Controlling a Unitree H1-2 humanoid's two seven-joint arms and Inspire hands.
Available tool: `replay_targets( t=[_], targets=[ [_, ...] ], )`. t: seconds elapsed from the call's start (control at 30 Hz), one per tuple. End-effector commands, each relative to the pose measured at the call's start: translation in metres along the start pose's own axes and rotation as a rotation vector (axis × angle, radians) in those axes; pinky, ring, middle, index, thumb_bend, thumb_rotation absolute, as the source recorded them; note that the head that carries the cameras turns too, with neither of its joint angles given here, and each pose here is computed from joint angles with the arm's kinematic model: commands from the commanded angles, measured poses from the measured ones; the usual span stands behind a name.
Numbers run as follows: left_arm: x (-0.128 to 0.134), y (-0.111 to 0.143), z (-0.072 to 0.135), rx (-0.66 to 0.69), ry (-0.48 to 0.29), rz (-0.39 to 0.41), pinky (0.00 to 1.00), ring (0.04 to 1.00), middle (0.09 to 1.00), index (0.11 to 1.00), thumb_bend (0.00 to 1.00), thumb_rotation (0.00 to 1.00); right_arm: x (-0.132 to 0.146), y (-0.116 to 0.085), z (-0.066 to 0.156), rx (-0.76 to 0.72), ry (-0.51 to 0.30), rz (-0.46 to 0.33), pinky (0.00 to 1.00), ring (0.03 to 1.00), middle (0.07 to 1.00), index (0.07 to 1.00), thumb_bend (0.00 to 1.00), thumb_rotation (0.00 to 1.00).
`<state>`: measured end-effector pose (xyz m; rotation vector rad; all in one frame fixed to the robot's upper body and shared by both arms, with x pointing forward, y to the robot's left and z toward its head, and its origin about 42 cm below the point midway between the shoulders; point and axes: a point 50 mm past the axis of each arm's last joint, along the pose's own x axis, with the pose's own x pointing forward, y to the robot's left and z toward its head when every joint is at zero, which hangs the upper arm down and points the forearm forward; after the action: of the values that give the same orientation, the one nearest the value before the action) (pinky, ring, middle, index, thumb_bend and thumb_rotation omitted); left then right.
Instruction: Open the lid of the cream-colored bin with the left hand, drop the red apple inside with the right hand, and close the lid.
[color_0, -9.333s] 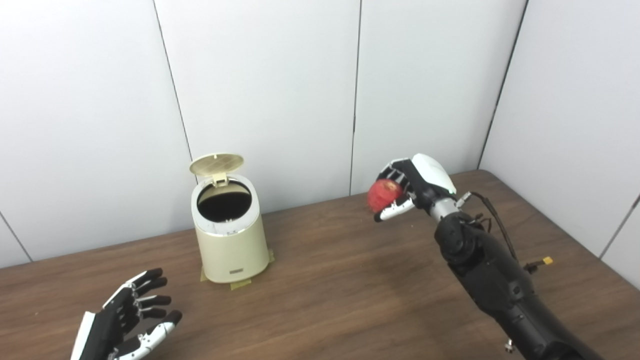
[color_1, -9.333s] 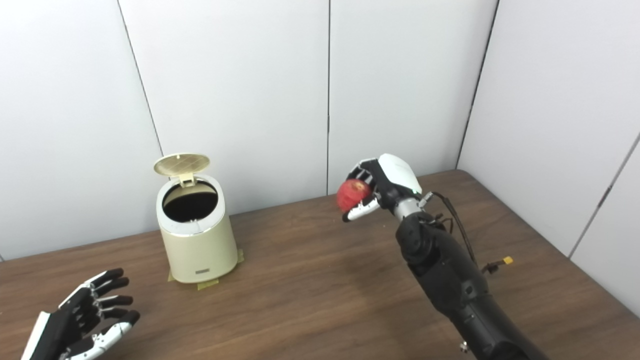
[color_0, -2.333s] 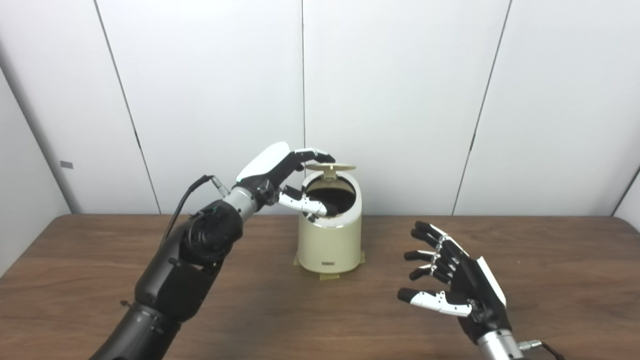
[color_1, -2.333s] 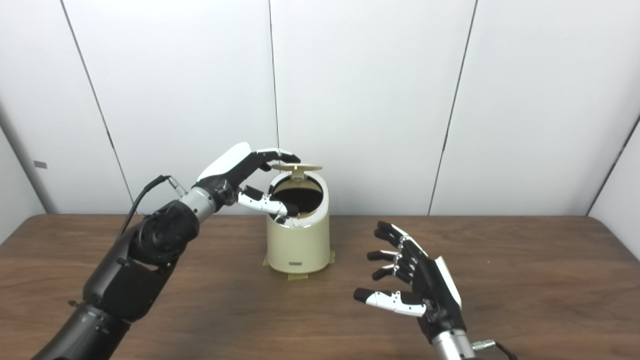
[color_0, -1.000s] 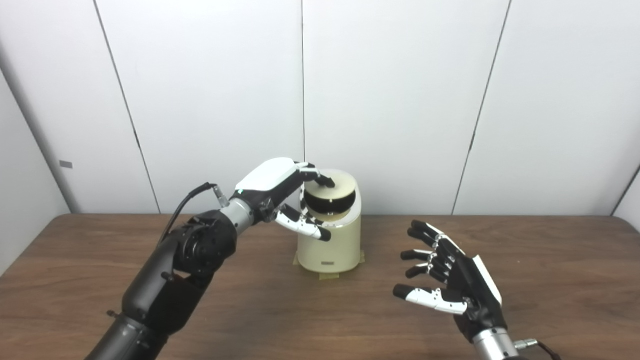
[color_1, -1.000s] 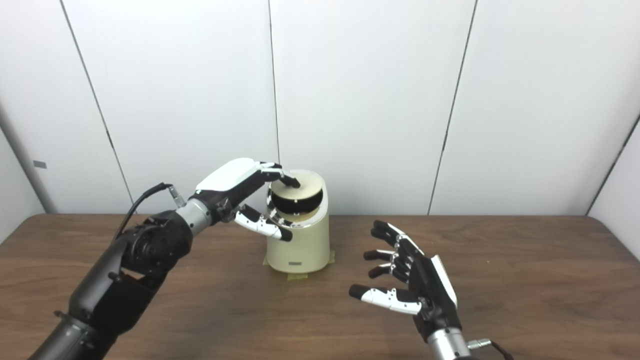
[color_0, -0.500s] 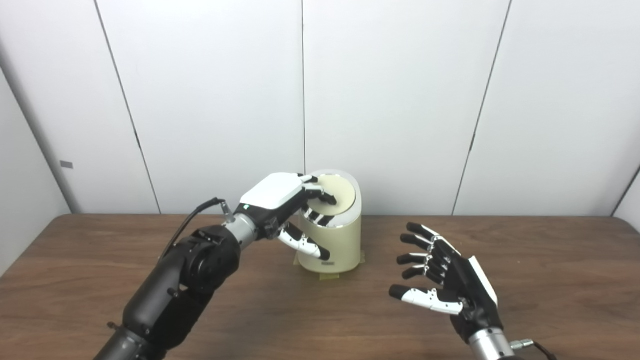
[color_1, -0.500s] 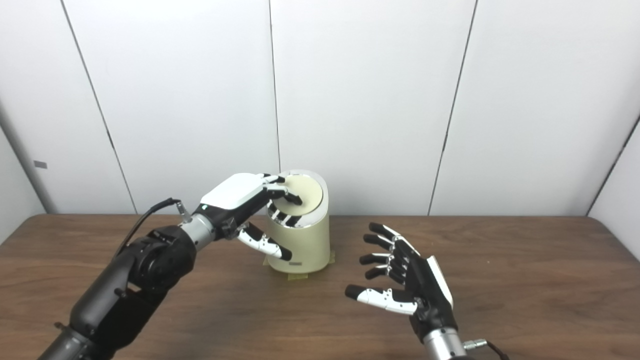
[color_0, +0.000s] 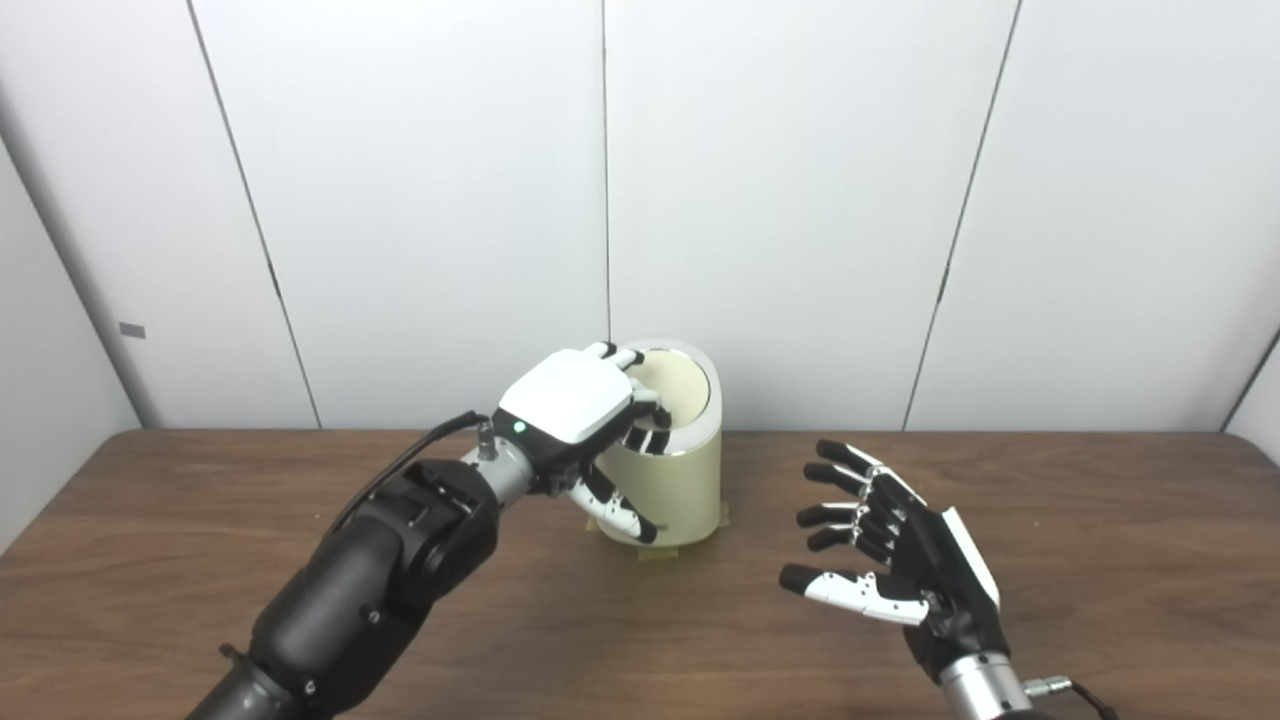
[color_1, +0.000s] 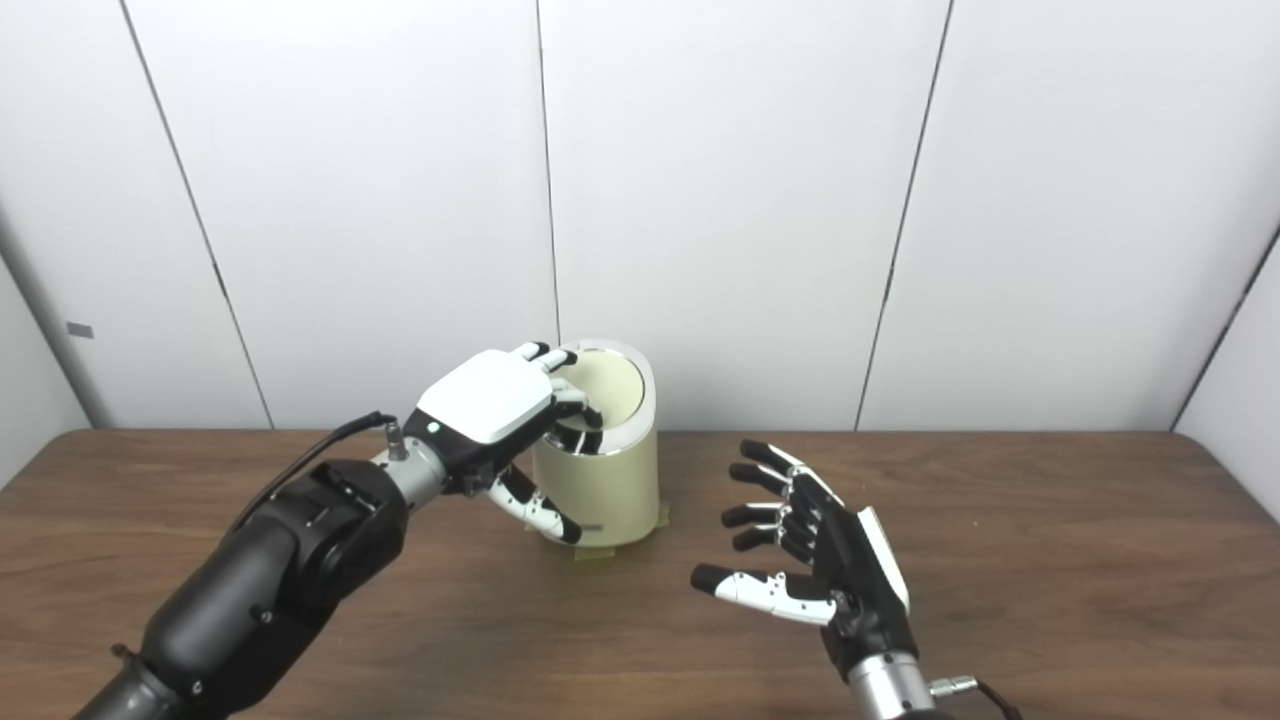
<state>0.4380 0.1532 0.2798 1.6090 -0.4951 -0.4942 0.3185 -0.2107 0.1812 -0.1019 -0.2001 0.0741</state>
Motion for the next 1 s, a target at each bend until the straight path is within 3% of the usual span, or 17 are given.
replay_targets(
  t=[0.0, 0.23, 0.57, 0.7, 0.83, 0.97],
  targets=[
    [0.001, -0.005, -0.003, 0.02, 0.016, -0.089, 1.0, 0.959, 0.755, 0.738, 0.96, 0.37, 0.011, 0.0, 0.021, 0.005, -0.098, -0.001, 0.53, 0.615, 0.785, 0.802, 0.77, 0.15],
    [0.0, -0.006, -0.002, 0.002, 0.018, -0.114, 1.0, 0.957, 0.759, 0.741, 0.98, 0.37, 0.011, 0.0, 0.021, 0.0, -0.104, -0.002, 0.5, 0.606, 0.787, 0.804, 0.75, 0.14],
    [-0.006, 0.006, -0.005, -0.149, -0.021, -0.038, 1.0, 0.952, 0.773, 0.75, 0.94, 0.39, 0.011, -0.002, 0.02, 0.0, -0.097, -0.004, 0.51, 0.607, 0.784, 0.798, 0.75, 0.15],
    [-0.012, 0.009, -0.006, -0.217, -0.038, 0.081, 1.0, 0.935, 0.803, 0.792, 0.92, 0.37, 0.01, -0.002, 0.02, 0.001, -0.09, -0.005, 0.52, 0.602, 0.786, 0.795, 0.75, 0.15],
    [-0.019, 0.005, -0.008, -0.331, -0.018, 0.281, 0.98, 0.928, 0.889, 0.897, 0.84, 0.29, 0.01, -0.002, 0.019, 0.002, -0.091, -0.006, 0.52, 0.596, 0.783, 0.791, 0.74, 0.13],
    [-0.026, -0.001, -0.014, -0.424, 0.014, 0.423, 0.96, 0.965, 0.953, 0.971, 0.76, 0.27, 0.01, -0.003, 0.017, 0.004, -0.085, -0.009, 0.5, 0.583, 0.781, 0.791, 0.73, 0.11]
  ],
)
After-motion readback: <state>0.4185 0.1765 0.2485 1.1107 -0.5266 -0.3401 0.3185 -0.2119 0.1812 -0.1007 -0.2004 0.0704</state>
